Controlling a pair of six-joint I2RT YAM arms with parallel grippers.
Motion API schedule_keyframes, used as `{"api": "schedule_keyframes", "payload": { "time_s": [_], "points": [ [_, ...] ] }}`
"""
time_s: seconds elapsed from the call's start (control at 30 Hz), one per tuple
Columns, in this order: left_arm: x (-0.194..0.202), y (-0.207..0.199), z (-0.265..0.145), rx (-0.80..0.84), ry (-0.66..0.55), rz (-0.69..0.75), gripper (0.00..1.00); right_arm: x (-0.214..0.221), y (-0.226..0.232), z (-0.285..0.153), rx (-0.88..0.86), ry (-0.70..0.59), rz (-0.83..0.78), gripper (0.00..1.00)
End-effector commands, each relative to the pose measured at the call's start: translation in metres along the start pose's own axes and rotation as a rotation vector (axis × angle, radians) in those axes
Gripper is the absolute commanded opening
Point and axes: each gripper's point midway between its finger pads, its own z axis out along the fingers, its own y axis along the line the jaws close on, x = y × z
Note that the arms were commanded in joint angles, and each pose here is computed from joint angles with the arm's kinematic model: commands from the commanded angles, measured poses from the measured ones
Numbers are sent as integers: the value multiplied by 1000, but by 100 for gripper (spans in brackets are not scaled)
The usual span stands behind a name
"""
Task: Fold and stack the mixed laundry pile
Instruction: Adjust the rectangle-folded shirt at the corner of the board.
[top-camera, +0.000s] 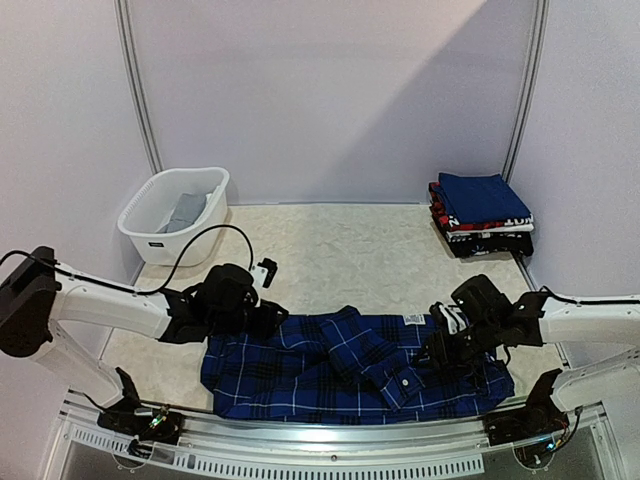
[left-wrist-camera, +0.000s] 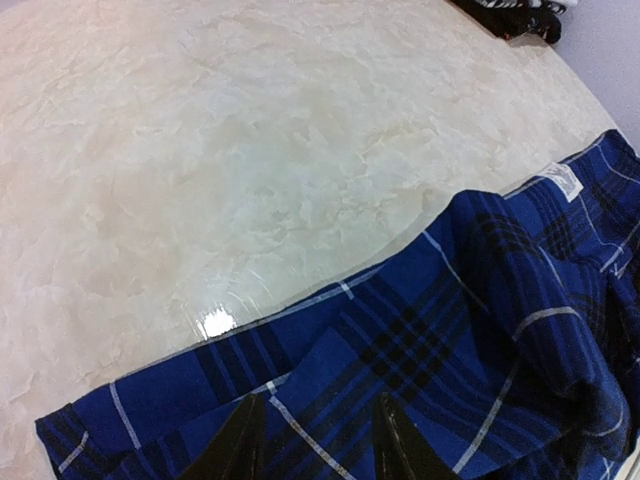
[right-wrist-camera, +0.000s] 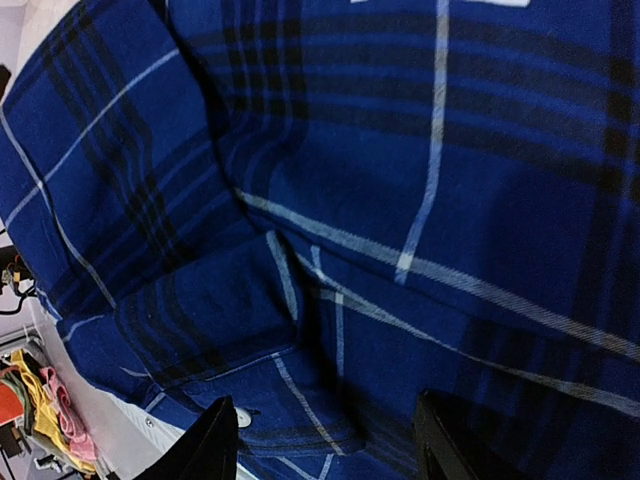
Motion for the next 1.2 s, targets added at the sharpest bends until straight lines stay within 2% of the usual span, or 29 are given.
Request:
{"api": "schedule_keyframes", "payload": {
  "time_s": [0.0, 0.3, 0.7, 0.87, 1.17],
  "points": [
    [-4, 4, 11, 23, -19, -53, 36, 16, 7, 9, -43, 62, -11, 61],
    [10, 19, 22, 10, 10, -97, 33, 44, 3, 11, -39, 151, -40, 60],
    [27, 26, 36, 11, 40, -135, 29, 41, 9, 18, -95, 132, -66, 48],
    [31, 31, 33, -12, 41, -132, 28, 47, 11, 27, -104, 162, -75, 36],
    [31, 36, 27, -34, 29, -120, 28, 33, 19, 19, -73, 106, -102, 1]
  ]
}}
